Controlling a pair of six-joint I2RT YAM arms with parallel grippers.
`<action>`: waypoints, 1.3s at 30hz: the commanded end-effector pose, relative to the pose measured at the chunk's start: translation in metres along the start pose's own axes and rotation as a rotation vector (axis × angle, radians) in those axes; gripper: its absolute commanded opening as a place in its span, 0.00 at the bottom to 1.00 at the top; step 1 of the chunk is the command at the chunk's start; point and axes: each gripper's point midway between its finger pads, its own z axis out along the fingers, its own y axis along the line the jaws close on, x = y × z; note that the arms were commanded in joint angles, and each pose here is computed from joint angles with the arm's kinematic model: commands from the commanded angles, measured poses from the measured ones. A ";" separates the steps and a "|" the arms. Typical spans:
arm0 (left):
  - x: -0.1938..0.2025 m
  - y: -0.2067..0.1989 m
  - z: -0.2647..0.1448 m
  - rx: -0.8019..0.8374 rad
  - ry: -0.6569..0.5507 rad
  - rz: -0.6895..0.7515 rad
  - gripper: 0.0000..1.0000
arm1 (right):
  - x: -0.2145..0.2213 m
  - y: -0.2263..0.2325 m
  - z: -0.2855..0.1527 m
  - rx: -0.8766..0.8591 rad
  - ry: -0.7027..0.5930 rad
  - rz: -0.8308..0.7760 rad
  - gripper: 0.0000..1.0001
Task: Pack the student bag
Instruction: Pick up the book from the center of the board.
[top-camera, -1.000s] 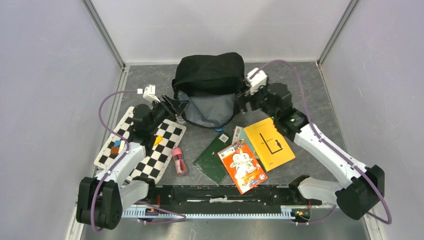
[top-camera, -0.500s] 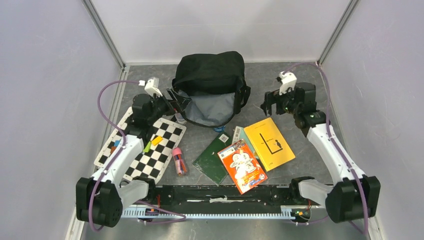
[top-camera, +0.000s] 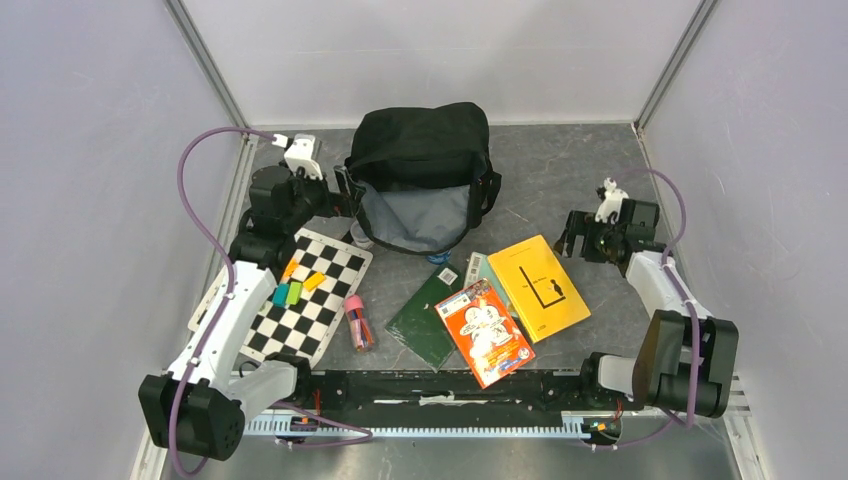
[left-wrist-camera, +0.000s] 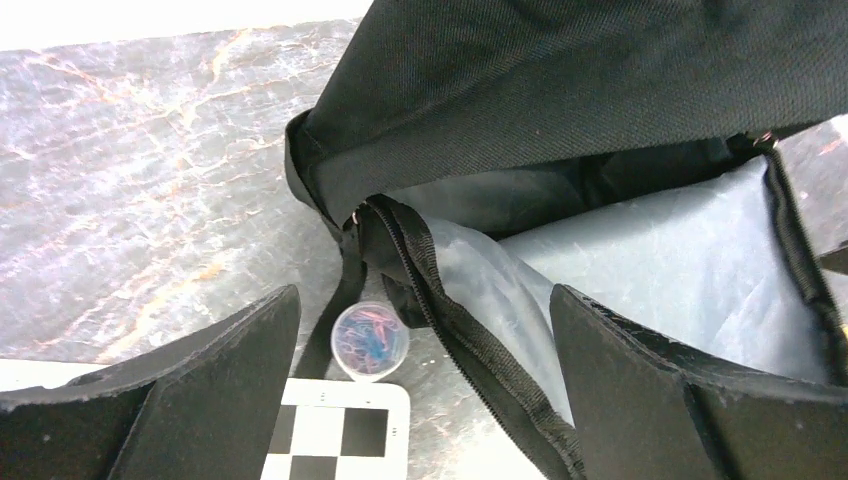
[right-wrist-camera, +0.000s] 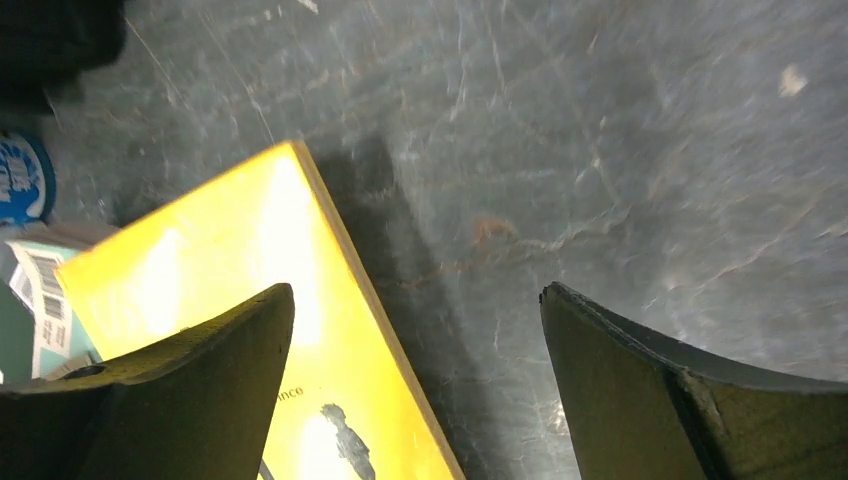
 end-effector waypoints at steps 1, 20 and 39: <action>-0.026 -0.001 -0.004 0.025 -0.068 0.198 1.00 | 0.022 0.006 0.008 -0.066 0.022 0.034 0.98; -0.054 -0.023 0.024 0.184 -0.130 0.348 1.00 | 0.109 0.053 0.003 -0.355 0.183 0.142 0.82; -0.062 -0.030 0.047 0.196 -0.165 0.282 0.23 | 0.006 0.078 -0.041 -0.389 -0.010 0.111 0.00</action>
